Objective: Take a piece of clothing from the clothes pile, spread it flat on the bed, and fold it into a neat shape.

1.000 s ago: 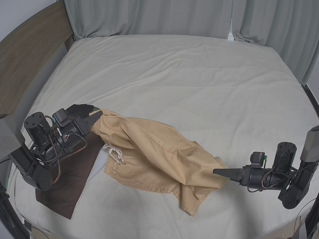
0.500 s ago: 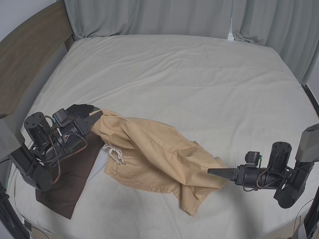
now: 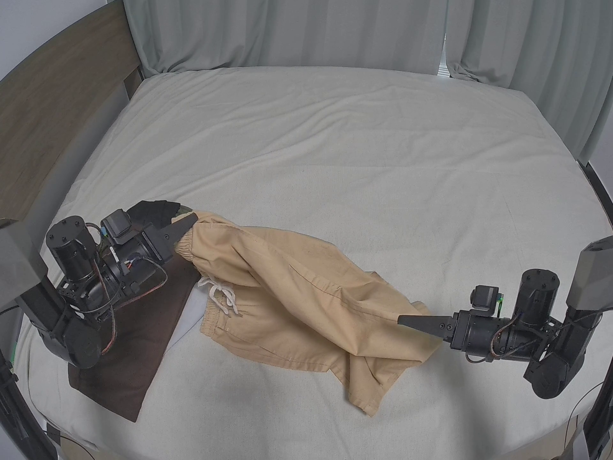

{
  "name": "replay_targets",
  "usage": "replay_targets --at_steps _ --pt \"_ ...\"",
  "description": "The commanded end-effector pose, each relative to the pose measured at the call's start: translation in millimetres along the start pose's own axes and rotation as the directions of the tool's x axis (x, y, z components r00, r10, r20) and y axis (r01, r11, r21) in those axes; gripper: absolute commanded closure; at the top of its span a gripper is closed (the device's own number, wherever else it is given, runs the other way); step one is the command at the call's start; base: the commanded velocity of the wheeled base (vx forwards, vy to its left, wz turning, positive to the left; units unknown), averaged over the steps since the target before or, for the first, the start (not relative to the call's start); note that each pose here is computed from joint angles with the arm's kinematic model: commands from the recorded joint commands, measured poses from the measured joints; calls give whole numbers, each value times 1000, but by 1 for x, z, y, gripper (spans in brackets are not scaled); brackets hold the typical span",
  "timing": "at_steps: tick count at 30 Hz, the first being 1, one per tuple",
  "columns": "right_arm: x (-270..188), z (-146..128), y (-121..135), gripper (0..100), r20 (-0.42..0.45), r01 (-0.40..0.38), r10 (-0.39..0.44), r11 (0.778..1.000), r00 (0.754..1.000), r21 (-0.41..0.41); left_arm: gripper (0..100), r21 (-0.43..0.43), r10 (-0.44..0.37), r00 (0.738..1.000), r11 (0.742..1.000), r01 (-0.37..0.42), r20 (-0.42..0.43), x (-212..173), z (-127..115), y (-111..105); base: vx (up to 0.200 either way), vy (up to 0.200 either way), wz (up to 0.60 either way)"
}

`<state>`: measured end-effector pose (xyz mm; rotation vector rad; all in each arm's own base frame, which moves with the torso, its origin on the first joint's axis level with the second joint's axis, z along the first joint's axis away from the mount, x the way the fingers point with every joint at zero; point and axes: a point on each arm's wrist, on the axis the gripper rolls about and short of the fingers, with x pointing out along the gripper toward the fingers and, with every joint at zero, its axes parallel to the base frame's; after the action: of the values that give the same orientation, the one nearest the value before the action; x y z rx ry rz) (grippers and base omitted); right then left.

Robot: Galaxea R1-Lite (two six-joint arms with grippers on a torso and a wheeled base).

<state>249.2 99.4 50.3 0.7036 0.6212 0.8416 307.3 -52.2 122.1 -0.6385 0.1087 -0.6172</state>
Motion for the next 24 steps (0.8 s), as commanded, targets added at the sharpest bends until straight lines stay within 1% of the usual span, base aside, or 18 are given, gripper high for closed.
replay_targets --at_steps 1,6,7,18,24 --pt "0 -2 2 0 -6 -4 4 1000 1000 0 100 0 0 1000 1000 0 1 0 0 0 0 0 0" --pt "1 -3 2 0 -14 -5 5 1000 1000 1 100 -1 1 1000 1000 -1 0 1 0 1 0 0 0" --pt "1 -3 2 100 -14 -5 5 1000 1000 1 100 -1 1 1000 1000 -1 0 1 0 1 0 0 0" --pt "-1 0 3 100 3 -6 6 1000 1000 -9 100 -2 -4 1000 1000 4 1 0 1 -1 0 0 0" --pt "-12 10 17 100 52 -27 31 997 998 -67 100 1 -26 1000 1000 26 -2 0 1 -7 0 0 0"
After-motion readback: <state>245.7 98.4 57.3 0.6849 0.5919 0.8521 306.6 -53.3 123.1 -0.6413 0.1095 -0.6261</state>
